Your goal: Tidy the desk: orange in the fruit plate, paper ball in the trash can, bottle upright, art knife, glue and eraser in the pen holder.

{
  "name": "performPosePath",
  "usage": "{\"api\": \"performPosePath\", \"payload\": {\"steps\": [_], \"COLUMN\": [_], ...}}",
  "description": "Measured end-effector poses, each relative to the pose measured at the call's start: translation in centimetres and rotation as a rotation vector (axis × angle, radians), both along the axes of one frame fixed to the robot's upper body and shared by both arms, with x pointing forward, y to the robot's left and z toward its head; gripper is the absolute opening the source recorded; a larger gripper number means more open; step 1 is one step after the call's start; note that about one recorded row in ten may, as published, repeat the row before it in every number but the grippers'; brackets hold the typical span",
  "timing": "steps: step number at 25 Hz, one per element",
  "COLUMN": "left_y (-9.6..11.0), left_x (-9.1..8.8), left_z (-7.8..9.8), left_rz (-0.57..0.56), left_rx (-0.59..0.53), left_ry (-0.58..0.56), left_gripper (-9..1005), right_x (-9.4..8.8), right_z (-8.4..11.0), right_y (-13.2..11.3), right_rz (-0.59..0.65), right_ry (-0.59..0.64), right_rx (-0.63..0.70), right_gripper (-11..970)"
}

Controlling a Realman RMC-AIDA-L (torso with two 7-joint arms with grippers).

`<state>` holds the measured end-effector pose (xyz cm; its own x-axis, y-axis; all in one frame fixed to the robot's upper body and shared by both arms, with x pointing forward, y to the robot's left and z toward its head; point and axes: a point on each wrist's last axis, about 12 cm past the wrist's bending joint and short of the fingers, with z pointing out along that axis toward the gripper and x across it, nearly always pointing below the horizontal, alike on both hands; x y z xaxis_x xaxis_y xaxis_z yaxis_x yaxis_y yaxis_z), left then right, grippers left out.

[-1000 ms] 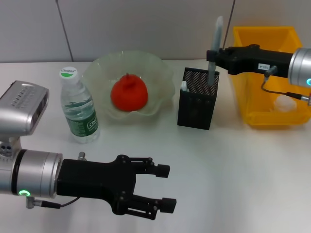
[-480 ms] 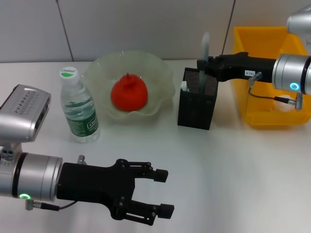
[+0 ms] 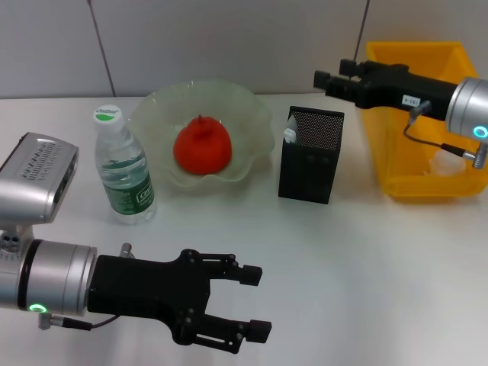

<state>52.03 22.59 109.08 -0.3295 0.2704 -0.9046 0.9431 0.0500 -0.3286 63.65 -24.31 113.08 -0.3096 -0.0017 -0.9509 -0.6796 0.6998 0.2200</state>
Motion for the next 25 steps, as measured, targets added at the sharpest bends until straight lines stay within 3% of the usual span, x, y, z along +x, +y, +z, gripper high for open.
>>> {"api": "performPosePath", "payload": {"steps": [5,8,9,11,13,14,16,21,25], "left_y": [0.0,-0.1,-0.1,-0.3,-0.3,-0.3,-0.1,0.9,1.6], "left_x": [0.1,0.3,0.3,0.3,0.3,0.3,0.3,0.2,0.1], "left_z": [0.0,-0.4,-0.4,-1.0,-1.5,-1.5,-1.8,-2.1,-2.6], "left_rz": [0.010,0.040,0.040,0.060,0.072,0.072,0.086,0.134,0.182], "left_rx": [0.003,0.010,0.010,0.010,0.016,0.016,0.032,0.019,0.022], "left_ry": [-0.004,-0.017,-0.017,-0.018,-0.018,-0.018,-0.037,-0.091,-0.131], "left_gripper": [828,829,829,829,829,829,829,829,829], "right_x": [-1.1,-3.8,-3.8,-6.8,-8.6,-8.6,-10.5,-12.3,-12.8], "right_z": [0.4,1.1,1.1,1.3,1.0,1.0,0.1,-1.6,-2.4], "right_y": [-1.5,-3.3,-3.3,-4.6,-5.2,-5.2,-5.6,-5.5,-5.0], "right_rz": [-0.028,0.016,0.016,0.107,0.170,0.170,0.258,0.408,0.470], "right_ry": [-0.052,-0.171,-0.171,-0.244,-0.249,-0.249,-0.204,-0.066,0.005], "right_rx": [0.123,0.286,0.286,0.372,0.399,0.399,0.400,0.319,0.258], "right_gripper": [648,728,749,792,792,792,791,791,790]}}
